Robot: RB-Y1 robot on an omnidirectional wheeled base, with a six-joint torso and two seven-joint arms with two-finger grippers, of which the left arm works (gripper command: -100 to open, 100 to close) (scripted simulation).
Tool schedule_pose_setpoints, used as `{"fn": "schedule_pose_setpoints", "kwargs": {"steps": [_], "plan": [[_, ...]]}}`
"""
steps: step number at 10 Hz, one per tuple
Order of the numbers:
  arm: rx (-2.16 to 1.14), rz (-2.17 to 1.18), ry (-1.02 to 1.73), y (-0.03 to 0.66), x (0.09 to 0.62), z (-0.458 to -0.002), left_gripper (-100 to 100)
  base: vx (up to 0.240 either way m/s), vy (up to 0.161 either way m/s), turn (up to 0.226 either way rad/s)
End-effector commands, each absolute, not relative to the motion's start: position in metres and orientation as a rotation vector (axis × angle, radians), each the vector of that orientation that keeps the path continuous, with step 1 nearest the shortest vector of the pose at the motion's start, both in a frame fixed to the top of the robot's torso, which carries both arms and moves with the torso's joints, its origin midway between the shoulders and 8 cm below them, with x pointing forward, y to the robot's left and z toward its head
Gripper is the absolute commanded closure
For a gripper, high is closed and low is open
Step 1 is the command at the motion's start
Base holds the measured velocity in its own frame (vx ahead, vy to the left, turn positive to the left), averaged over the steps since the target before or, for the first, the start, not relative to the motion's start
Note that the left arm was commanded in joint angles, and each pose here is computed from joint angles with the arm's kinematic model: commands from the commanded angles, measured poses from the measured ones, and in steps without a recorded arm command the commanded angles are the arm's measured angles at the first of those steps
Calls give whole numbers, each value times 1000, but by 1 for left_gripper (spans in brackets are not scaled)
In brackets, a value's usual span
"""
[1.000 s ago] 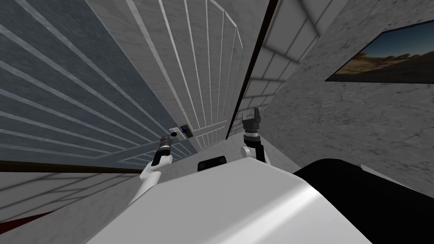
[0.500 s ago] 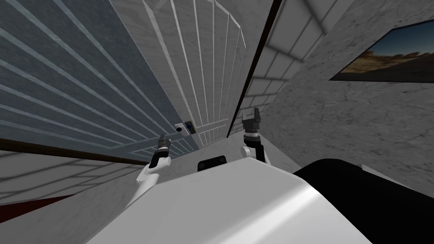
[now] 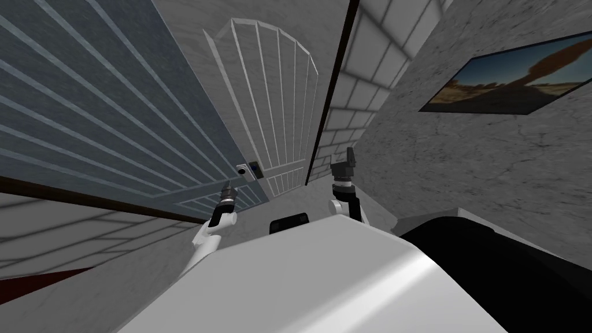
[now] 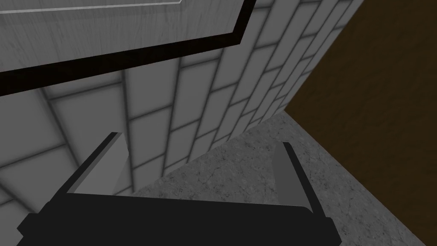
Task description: Pull the door open
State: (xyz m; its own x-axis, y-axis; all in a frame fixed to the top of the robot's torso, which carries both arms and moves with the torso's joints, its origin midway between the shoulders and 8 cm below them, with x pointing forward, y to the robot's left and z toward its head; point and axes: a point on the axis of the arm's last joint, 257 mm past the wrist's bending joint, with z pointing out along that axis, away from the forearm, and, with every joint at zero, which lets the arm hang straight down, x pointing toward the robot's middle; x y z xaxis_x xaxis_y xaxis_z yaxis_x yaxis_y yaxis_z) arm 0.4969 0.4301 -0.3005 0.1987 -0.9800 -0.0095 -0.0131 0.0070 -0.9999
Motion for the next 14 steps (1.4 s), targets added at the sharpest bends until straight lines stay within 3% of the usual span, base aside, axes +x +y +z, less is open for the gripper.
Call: {"fn": "schedule_pose_setpoints", "kwargs": {"steps": [1, 4, 7, 14], "plan": [[-1300, -1049, 1073, 430, 497, -301, -100, -84, -82, -28], [-1341, -945, 1056, 481, 472, -314, -100, -8, 98, 187], [-1348, -926, 1047, 490, 471, -314, -100, 147, 98, 20], [-1306, -1028, 1053, 440, 503, -298, -100, 178, -70, -123]]}}
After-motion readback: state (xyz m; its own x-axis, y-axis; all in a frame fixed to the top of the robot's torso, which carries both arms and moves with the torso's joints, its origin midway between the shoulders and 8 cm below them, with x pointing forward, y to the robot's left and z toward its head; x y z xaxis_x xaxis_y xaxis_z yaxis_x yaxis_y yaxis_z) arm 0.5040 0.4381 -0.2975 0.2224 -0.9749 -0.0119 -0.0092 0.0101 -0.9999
